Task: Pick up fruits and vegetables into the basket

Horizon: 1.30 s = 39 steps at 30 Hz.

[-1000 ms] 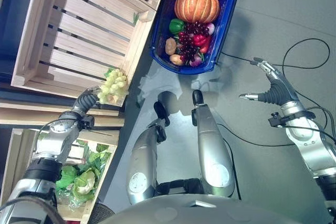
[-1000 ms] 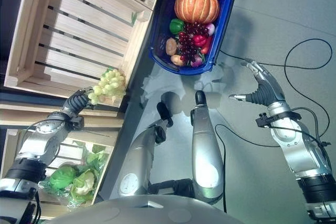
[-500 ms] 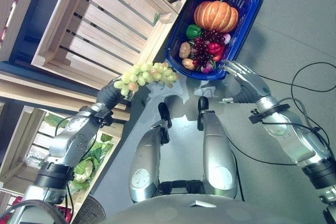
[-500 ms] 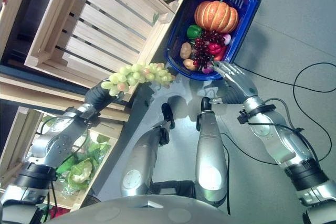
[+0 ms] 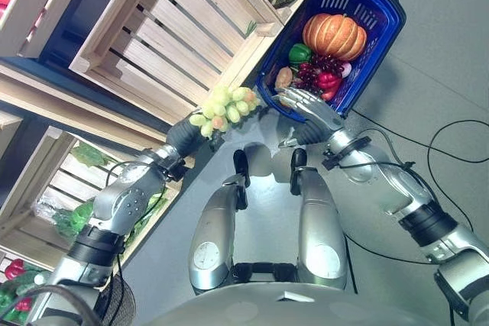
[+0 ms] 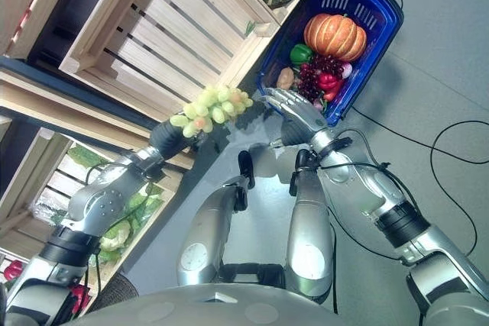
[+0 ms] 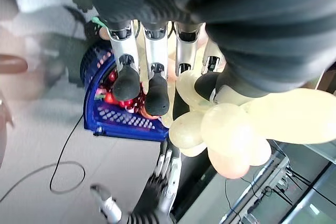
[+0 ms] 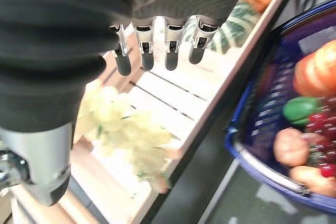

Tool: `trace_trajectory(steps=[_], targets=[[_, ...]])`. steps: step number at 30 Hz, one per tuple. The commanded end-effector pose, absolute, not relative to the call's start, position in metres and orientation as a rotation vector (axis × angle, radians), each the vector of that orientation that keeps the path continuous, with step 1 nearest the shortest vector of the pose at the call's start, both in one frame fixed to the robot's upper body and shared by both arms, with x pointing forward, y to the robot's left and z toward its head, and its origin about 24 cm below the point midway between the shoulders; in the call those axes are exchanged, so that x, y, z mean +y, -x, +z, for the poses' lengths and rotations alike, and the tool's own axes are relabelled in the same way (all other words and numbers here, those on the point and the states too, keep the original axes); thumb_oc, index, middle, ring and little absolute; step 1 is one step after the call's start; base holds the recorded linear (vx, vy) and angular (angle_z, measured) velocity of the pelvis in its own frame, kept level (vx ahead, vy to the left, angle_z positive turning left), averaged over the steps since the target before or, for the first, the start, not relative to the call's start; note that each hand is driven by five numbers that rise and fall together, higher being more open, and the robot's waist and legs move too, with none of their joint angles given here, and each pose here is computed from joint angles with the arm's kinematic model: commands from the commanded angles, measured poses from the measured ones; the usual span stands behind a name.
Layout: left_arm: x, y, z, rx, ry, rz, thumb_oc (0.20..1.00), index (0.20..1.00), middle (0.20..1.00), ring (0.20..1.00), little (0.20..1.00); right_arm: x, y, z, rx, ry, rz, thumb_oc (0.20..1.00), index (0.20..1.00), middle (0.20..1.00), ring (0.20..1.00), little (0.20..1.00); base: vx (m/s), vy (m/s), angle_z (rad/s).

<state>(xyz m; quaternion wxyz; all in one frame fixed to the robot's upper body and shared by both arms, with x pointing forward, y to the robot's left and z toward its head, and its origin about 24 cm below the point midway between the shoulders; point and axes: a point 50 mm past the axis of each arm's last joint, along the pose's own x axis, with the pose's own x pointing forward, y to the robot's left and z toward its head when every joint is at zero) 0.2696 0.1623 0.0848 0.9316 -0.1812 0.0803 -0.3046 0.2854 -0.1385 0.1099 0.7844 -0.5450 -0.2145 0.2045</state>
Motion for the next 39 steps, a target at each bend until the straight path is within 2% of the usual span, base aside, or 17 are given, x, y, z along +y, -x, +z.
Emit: trace_trajectory(steps=[1, 17, 21, 24, 29, 30, 31, 39], targets=[[0.14, -0.258, 0.098, 0.105, 0.452, -0.782, 0.2, 0.2, 0.2, 0.2, 0.2, -0.122, -0.287, 0.125, -0.558, 1.13, 0.441, 1.0, 1.0, 1.0, 1.0, 1.0, 0.0, -0.028, 0.07], [0.094, -0.248, 0.084, 0.172, 0.626, -0.958, 0.2, 0.2, 0.2, 0.2, 0.2, -0.095, -0.294, 0.107, -0.467, 0.856, 0.371, 1.0, 1.0, 1.0, 1.0, 1.0, 0.0, -0.007, 0.03], [0.088, -0.247, 0.086, 0.129, 0.674, -0.994, 0.2, 0.2, 0.2, 0.2, 0.2, -0.083, -0.289, 0.095, -0.357, 0.74, 0.532, 1.0, 1.0, 1.0, 1.0, 1.0, 0.0, -0.002, 0.01], [0.084, -0.245, 0.089, 0.098, 0.673, -1.047, 0.2, 0.2, 0.2, 0.2, 0.2, -0.074, -0.287, 0.079, -0.238, 0.765, 0.663, 1.0, 1.0, 1.0, 1.0, 1.0, -0.01, -0.029, 0.03], [0.073, -0.243, 0.091, 0.107, 0.671, -1.119, 0.2, 0.2, 0.2, 0.2, 0.2, -0.064, -0.288, 0.066, -0.199, 0.76, 0.691, 1.0, 1.0, 1.0, 1.0, 1.0, 0.0, -0.054, 0.07], [0.071, -0.243, 0.091, 0.112, 0.667, -1.129, 0.2, 0.2, 0.2, 0.2, 0.2, -0.061, -0.288, 0.065, -0.202, 0.763, 0.701, 0.909, 0.909, 0.909, 0.909, 0.909, -0.01, -0.055, 0.05], [0.069, -0.243, 0.09, 0.115, 0.664, -1.135, 0.2, 0.2, 0.2, 0.2, 0.2, -0.06, -0.288, 0.064, -0.204, 0.759, 0.709, 0.2, 0.2, 0.2, 0.2, 0.2, -0.01, -0.06, 0.1], [0.062, -0.25, 0.092, 0.113, 0.624, -1.156, 0.2, 0.2, 0.2, 0.2, 0.2, -0.056, -0.297, 0.067, -0.277, 0.86, 0.723, 0.2, 0.2, 0.2, 0.2, 0.2, -0.01, -0.036, 0.08]])
